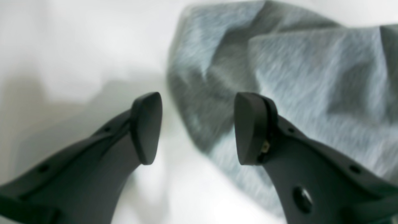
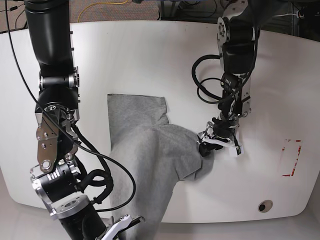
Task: Layout the t-shirt on the table in an organized manner, then fold the t-shirt properly
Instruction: 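Grasp the shirt edge with the left gripper beside the hanging fabric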
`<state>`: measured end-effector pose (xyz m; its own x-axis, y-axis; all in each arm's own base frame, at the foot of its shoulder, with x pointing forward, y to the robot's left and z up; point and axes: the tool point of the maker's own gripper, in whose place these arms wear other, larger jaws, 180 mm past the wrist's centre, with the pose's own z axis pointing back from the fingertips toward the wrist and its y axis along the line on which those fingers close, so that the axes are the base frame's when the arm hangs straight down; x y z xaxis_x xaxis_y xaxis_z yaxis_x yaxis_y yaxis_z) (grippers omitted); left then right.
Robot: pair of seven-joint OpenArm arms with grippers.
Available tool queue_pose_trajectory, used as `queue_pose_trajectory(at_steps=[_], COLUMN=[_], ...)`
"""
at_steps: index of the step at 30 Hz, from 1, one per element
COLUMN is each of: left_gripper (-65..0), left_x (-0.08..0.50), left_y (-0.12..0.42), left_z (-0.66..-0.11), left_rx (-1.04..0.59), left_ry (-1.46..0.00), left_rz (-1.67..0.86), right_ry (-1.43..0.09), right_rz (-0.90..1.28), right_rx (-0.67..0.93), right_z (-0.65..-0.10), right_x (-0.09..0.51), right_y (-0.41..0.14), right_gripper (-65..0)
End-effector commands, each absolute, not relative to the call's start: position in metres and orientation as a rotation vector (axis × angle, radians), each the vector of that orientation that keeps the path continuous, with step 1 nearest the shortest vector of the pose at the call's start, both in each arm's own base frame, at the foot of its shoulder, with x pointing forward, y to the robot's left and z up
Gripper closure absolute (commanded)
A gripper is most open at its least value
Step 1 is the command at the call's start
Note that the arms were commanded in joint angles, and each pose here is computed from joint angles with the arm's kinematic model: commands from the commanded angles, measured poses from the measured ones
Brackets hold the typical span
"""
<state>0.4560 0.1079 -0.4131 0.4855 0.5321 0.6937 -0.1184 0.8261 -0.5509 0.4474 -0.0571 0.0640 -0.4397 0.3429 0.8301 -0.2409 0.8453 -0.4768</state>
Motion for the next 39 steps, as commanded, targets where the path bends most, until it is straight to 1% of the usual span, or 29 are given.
queue_pose_trajectory(at_steps=[1, 12, 17, 18, 20, 26, 27, 28, 31, 35, 39], left_gripper=[-35.1, -34.6, -33.6, -32.6, -27.4, -4.7, -1.7, 0.0, -1.0, -0.4, -0.3], left_x=[0.462, 0.477, 0.475, 0.475, 0.473, 0.470, 0.470, 0.470, 0.469, 0.470, 0.469], left_y=[0.103, 0.085, 0.069, 0.066, 0.059, 0.052, 0.052, 0.052, 0.052, 0.053, 0.055], left_z=[-0.417, -0.425, -0.432, -0.433, -0.435, -0.437, -0.437, -0.438, -0.438, -0.436, -0.426], left_rx=[-0.464, -0.485, -0.477, -0.476, -0.472, -0.468, -0.467, -0.465, -0.463, -0.467, -0.477], left_ry=[-0.946, -0.869, -0.826, -0.819, -0.809, -0.798, -0.798, -0.796, -0.798, -0.807, -0.860], left_rz=[0.409, 0.408, 0.343, 0.329, 0.295, 0.260, 0.258, 0.256, 0.254, 0.260, 0.256], right_ry=[-2.002, -1.985, -1.976, -1.976, -1.974, -1.971, -1.971, -1.971, -1.971, -1.971, -1.970], right_rz=[0.651, 0.648, 0.647, 0.647, 0.647, 0.647, 0.647, 0.647, 0.647, 0.647, 0.628], right_rx=[-0.079, -0.073, -0.070, -0.069, -0.068, -0.067, -0.067, -0.067, -0.067, -0.067, -0.074], right_z=[0.091, 0.082, 0.078, 0.078, 0.077, 0.076, 0.076, 0.076, 0.076, 0.076, 0.076], right_x=[0.439, 0.440, 0.441, 0.441, 0.441, 0.441, 0.441, 0.441, 0.441, 0.441, 0.443], right_y=[-0.058, -0.059, -0.059, -0.059, -0.059, -0.059, -0.059, -0.059, -0.059, -0.059, -0.065], right_gripper=[0.0, 0.0, 0.0, 0.0, 0.0, 0.0, 0.0, 0.0, 0.0, 0.0, 0.0])
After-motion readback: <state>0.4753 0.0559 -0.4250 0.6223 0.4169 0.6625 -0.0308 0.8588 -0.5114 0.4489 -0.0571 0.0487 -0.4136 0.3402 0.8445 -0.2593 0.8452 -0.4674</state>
